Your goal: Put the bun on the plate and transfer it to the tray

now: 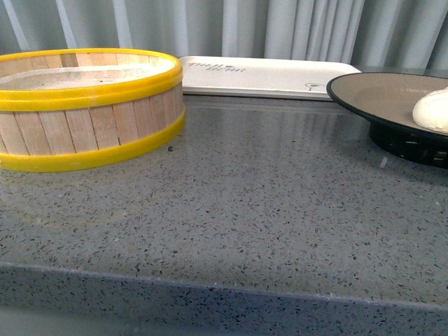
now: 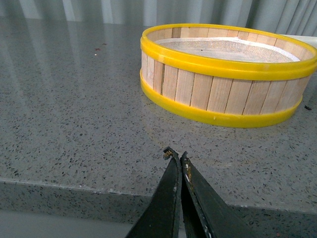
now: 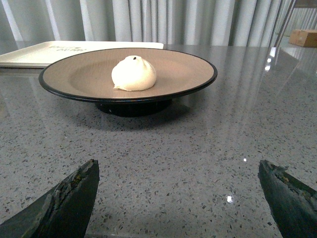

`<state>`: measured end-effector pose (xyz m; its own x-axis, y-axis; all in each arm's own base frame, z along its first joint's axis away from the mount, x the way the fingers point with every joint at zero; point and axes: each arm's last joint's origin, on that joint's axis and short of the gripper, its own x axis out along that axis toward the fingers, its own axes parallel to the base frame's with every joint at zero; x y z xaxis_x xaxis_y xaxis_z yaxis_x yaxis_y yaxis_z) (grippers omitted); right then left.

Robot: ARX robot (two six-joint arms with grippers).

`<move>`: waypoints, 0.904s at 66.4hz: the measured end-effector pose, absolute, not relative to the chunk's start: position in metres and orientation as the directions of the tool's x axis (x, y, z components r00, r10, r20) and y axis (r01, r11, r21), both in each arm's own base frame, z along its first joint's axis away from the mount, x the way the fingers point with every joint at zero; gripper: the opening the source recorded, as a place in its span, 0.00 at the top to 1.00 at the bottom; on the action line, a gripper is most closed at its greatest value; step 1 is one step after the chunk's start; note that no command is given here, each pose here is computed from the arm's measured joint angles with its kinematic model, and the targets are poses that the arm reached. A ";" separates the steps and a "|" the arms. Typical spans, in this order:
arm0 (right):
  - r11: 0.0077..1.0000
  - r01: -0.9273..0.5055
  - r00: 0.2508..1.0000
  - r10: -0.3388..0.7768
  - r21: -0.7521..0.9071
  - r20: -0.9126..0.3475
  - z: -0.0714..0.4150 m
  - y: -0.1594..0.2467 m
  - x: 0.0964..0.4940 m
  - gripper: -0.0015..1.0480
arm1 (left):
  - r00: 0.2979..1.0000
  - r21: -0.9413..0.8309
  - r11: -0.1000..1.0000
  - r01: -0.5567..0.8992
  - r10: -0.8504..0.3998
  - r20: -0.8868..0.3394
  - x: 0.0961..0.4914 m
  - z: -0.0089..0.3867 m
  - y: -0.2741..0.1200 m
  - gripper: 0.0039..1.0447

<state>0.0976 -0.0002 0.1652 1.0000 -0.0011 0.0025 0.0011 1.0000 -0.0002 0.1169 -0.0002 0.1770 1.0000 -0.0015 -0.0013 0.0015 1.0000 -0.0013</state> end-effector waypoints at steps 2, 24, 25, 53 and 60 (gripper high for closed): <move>1.000 0.001 1.000 -0.001 0.000 0.002 0.165 0.000 0.098 0.08 | 1.000 -0.001 1.000 0.002 -0.002 -0.001 0.116 0.176 0.000 0.96; 1.000 0.001 1.000 -0.001 0.000 0.002 0.165 0.000 0.098 0.08 | 1.000 -0.002 1.000 0.002 -0.002 0.030 0.110 0.176 0.000 0.96; 1.000 0.001 1.000 -0.001 0.000 0.002 0.165 0.000 0.098 0.08 | 1.000 -0.002 1.000 0.002 -0.002 0.030 0.110 0.176 0.000 0.96; 1.000 0.001 1.000 -0.001 0.000 0.002 0.165 0.000 0.098 0.08 | 1.000 -0.002 1.000 0.002 -0.002 0.022 0.096 0.172 0.000 0.96; 1.000 0.001 1.000 -0.001 0.000 0.002 0.165 0.000 0.098 0.08 | 1.000 -0.002 1.000 0.002 -0.002 0.023 0.096 0.172 0.000 0.80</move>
<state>0.0976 -0.0002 0.1652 1.0000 -0.0011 0.0025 0.0011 1.0000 -0.0002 0.0963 -0.0002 0.1722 0.9997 -0.0015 0.0231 0.0016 1.0000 -0.0025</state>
